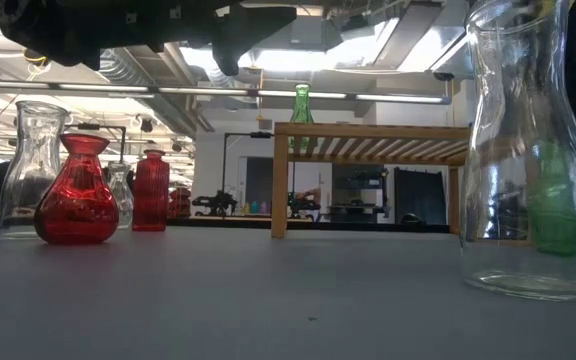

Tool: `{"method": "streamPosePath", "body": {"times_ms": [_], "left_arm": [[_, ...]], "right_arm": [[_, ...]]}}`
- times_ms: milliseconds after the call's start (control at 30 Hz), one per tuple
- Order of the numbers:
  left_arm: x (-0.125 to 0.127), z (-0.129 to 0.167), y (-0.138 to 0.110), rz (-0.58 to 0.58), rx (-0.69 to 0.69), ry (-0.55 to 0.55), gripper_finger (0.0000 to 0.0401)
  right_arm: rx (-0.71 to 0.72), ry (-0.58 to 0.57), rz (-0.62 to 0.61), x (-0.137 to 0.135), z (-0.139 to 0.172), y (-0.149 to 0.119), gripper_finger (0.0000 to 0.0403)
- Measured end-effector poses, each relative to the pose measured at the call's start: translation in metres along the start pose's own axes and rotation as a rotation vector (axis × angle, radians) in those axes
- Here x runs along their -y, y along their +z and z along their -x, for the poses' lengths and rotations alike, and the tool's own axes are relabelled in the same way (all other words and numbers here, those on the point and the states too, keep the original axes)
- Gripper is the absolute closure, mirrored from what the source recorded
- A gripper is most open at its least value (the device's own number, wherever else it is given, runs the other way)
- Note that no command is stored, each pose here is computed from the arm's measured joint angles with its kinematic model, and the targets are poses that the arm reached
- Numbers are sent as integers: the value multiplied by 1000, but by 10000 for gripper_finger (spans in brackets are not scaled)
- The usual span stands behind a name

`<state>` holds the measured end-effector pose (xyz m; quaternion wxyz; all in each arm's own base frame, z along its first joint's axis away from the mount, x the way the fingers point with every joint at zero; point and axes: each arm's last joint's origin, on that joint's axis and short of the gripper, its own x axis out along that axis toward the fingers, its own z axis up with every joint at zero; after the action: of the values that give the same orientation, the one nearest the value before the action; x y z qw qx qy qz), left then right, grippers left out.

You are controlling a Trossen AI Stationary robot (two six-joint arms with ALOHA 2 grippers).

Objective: Sort vases onto shelf
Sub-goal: Put the top green vase on the shelf, aligned with the other green flower vase

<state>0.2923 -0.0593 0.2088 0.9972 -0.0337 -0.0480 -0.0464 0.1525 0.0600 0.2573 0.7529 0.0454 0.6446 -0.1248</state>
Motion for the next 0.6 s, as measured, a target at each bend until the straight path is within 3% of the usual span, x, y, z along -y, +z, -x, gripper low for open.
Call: {"method": "streamPosePath", "body": {"times_ms": [333,600], "left_arm": [[0,0,0,0,0,0,186],[0,0,0,0,-1,0,186]], "right_arm": [[12,-12,3,-1,-16,-2,235],[5,-22,49,-1,-21,-4,322]]}}
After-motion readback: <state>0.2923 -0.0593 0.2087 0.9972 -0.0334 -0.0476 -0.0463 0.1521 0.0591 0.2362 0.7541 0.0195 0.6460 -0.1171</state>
